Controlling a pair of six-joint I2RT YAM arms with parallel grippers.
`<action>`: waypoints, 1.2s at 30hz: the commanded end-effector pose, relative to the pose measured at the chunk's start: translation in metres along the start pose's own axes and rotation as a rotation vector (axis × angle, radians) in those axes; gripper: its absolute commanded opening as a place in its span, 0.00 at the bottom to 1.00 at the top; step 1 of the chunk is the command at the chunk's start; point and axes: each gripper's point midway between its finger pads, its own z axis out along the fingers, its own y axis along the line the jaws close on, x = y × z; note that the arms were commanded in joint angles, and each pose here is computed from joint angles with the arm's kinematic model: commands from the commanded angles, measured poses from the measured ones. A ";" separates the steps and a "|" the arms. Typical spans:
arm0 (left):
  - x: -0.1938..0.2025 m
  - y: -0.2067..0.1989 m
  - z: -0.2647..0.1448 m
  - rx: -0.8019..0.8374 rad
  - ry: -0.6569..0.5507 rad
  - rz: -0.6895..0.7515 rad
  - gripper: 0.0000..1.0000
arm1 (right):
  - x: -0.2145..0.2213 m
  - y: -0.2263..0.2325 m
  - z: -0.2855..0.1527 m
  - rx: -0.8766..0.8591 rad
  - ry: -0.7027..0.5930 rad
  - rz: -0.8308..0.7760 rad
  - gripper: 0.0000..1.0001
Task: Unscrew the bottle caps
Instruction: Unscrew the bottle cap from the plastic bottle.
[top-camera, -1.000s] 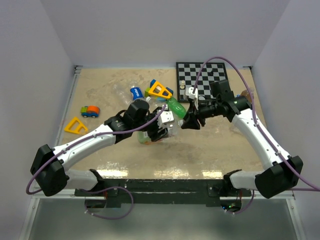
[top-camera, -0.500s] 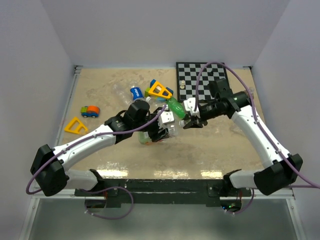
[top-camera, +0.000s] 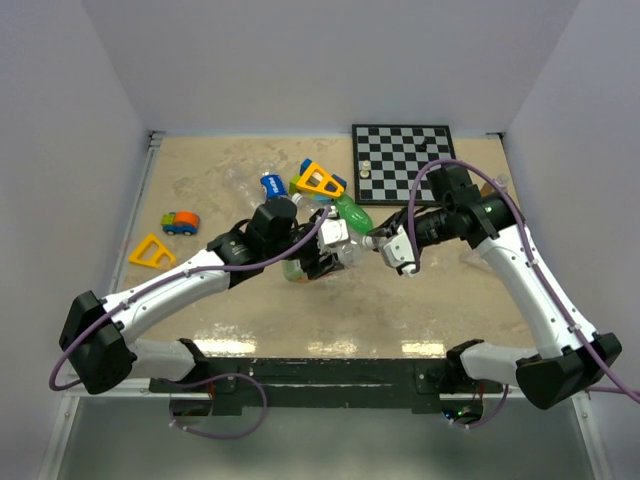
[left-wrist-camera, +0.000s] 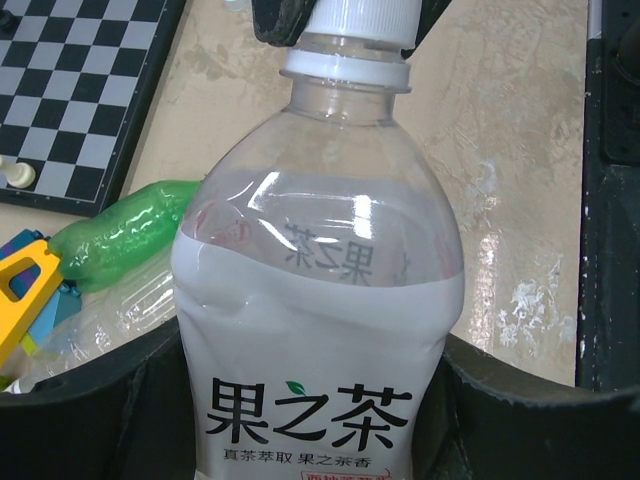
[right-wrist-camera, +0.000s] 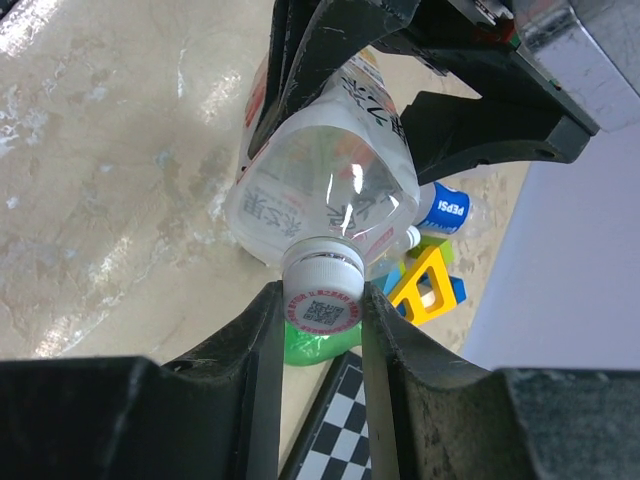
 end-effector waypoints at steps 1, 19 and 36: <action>0.000 -0.002 -0.010 0.007 0.019 -0.013 0.01 | -0.003 0.006 0.002 0.014 -0.040 -0.012 0.04; 0.002 -0.002 -0.009 0.004 0.021 -0.015 0.01 | -0.020 0.011 -0.005 0.060 -0.077 0.366 0.68; 0.003 0.000 -0.008 -0.002 0.026 -0.022 0.01 | -0.020 -0.005 -0.001 0.249 -0.155 1.093 0.79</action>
